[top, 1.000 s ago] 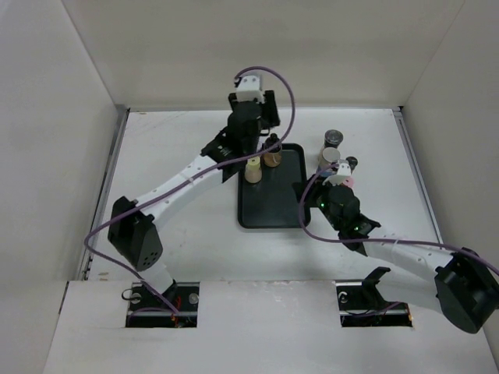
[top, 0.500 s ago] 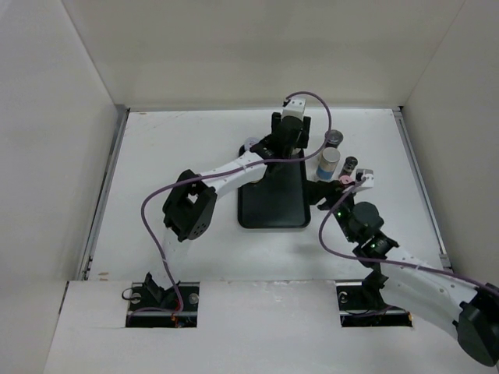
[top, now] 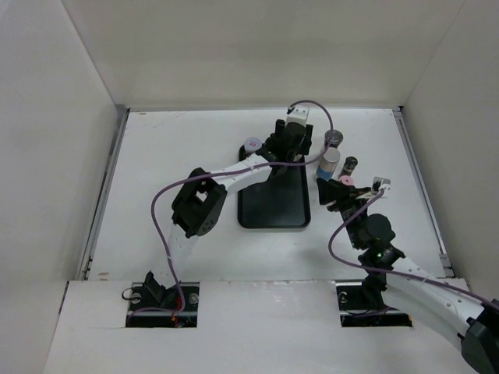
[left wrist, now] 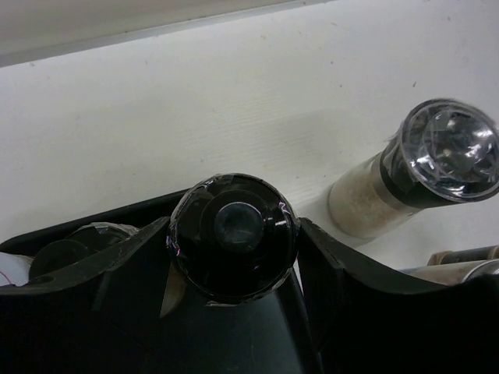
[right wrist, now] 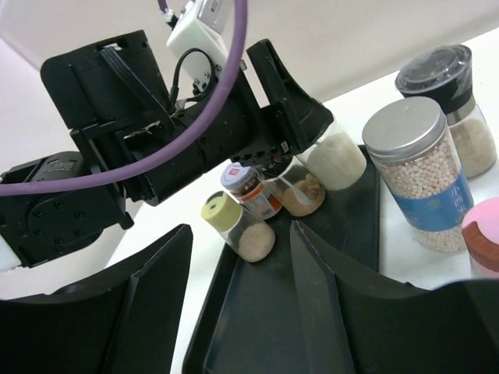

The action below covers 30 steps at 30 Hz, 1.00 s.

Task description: Organize the condiment bottles

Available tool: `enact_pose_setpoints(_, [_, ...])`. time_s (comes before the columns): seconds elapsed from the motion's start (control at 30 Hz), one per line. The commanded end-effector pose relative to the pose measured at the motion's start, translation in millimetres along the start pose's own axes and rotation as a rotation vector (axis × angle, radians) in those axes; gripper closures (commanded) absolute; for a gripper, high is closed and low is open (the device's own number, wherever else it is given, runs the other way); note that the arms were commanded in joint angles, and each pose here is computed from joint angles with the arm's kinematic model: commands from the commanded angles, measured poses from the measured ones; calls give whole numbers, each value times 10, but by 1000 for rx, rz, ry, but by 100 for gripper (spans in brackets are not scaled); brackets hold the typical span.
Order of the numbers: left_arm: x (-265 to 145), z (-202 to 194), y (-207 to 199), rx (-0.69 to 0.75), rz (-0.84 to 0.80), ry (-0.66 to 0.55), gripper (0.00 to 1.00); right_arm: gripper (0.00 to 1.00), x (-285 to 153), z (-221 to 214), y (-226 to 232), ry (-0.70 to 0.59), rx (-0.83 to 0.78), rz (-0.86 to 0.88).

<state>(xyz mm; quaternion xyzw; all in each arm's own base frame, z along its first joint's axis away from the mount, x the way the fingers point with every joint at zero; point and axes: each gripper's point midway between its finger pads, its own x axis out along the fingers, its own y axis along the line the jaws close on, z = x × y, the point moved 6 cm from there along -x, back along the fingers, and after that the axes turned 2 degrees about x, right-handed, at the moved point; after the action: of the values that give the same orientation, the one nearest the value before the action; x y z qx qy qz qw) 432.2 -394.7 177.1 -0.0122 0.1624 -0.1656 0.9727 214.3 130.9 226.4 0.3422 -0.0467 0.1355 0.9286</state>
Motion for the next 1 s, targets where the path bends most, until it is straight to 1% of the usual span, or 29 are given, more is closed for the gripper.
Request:
enact_pose_setpoints(0.0, [7, 462, -80, -69, -29, -154, 67, 40, 30, 110, 46, -60, 23, 8])
enact_pose_setpoints(0.13, [74, 323, -58, -58, -20, -130, 66, 39, 16, 128, 47, -68, 28, 11])
enact_pose_setpoints(0.23, [104, 231, -36, -52, -12, -113, 59, 37, 11, 136, 40, -72, 30, 8])
enact_pose_setpoints(0.33, [100, 178, -32, -49, -4, -109, 48, 32, 11, 145, 36, -76, 30, 6])
enact_pose_setpoints(0.47, [20, 263, -39, -57, -8, -127, 28, 25, 1, 155, 38, -80, 33, 9])
enact_pose_setpoints(0.53, [-66, 389, -53, -65, -14, -151, 20, 23, -8, 162, 37, -86, 37, 11])
enact_pose_setpoints(0.63, [-224, 640, -96, -84, -38, -194, 13, 22, -19, 184, 44, -92, 42, 13])
enact_pose_setpoints(0.7, [-370, 863, -129, -101, -56, -236, 2, 22, -30, 206, 44, -101, 47, 12])
enact_pose_setpoints(0.73, [-446, 974, -151, -110, -68, -256, 0, 22, -39, 219, 42, -107, 49, 11])
enact_pose_setpoints(0.77, [-532, 1106, -165, -123, -80, -282, 0, 24, -44, 227, 41, -110, 50, 9])
enact_pose_setpoints(0.9, [-976, 1643, -223, -179, -154, -402, 0, 34, -44, 228, 29, -109, 47, -1])
enact_pose_setpoints(0.93, [-1106, 1763, -210, -192, -168, -429, 0, 41, -34, 220, 29, -102, 43, -6])
enact_pose_setpoints(0.97, [-1234, 1864, -170, -202, -175, -453, 0, 46, -23, 214, 31, -96, 40, -10])
